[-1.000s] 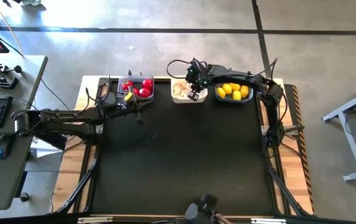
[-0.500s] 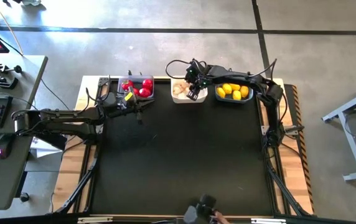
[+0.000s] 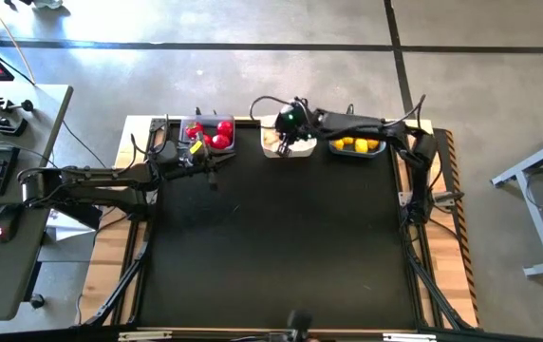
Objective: Sort produce into baskets
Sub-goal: Return to Home Position
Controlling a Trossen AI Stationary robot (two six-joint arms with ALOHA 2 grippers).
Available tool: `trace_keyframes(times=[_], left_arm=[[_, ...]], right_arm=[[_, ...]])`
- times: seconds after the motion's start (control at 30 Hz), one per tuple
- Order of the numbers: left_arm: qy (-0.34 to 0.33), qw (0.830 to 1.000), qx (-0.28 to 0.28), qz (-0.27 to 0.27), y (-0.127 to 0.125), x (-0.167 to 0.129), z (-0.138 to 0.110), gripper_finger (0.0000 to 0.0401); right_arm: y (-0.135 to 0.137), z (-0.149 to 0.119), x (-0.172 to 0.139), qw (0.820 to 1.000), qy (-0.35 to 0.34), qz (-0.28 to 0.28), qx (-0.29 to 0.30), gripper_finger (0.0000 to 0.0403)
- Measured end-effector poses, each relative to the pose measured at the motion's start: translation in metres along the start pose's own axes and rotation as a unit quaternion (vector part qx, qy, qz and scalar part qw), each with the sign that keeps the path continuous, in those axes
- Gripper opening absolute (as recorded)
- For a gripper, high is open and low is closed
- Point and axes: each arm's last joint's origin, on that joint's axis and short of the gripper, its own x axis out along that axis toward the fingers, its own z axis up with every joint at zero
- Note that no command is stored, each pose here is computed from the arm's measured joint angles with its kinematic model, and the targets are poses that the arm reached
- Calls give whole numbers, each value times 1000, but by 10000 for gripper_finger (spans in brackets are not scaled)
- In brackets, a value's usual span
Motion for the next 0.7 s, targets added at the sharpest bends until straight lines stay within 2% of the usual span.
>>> trace_keyframes(times=[0.13, 0.3, 0.5, 0.7], left_arm=[[0, 1000, 2, -3, 0, 0, 0, 14], [1, 1000, 6, -24, -2, 0, 0, 14], [0, 1000, 6, -24, -2, 0, 0, 14], [-9, 1000, 16, -23, -2, -1, 3, 14]], right_arm=[[25, -15, -8, 997, -70, 0, -10, 3], [47, -42, -34, 987, -163, 4, 1, 1], [65, -89, -65, 977, -211, 33, 14, 0], [66, -136, -97, 967, -245, 68, 21, 0]])
